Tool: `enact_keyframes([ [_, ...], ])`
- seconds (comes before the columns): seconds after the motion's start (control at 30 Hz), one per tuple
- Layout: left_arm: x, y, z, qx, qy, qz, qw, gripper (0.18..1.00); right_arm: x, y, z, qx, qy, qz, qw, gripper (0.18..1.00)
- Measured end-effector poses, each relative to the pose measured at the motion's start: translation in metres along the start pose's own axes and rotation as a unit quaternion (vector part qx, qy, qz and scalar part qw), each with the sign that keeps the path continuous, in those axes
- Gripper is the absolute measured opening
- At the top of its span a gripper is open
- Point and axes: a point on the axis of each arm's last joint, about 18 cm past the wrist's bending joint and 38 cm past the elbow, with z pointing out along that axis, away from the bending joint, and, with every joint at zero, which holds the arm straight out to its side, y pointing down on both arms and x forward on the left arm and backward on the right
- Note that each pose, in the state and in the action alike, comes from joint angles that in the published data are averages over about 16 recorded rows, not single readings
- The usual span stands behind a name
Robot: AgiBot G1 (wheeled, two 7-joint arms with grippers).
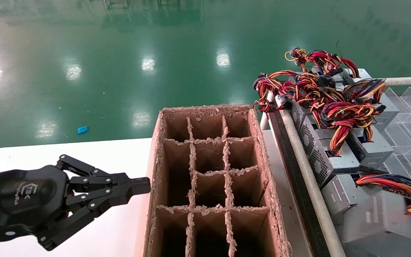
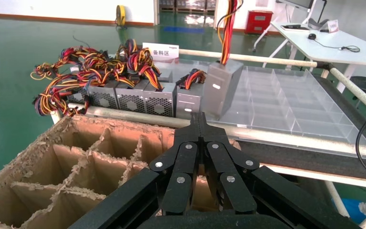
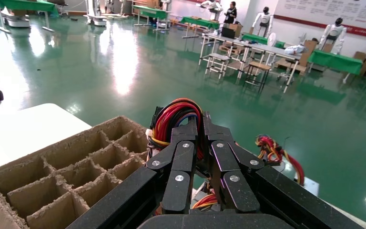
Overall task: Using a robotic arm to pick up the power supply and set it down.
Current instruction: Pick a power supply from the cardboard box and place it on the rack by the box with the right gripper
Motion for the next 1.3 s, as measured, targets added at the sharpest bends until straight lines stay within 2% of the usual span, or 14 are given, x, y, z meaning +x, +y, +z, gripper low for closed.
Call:
enact_keyframes([
  [0.33, 0.0, 0.0, 0.0, 0.0, 0.0, 0.0, 1.0, 0.191, 0.007, 0.016, 0.009, -0.001, 0.003, 0.005, 1.0, 0.196],
  [0.97, 0.0, 0.0, 0.0, 0.0, 0.0, 0.0, 1.0, 0.191, 0.015, 0.017, 0.001, -0.007, 0.014, -0.001, 1.0, 0.196],
  [1.3, 0.0, 0.0, 0.0, 0.0, 0.0, 0.0, 1.0, 0.191, 0.016, 0.028, 0.01, -0.008, 0.006, 0.008, 1.0, 0.195],
])
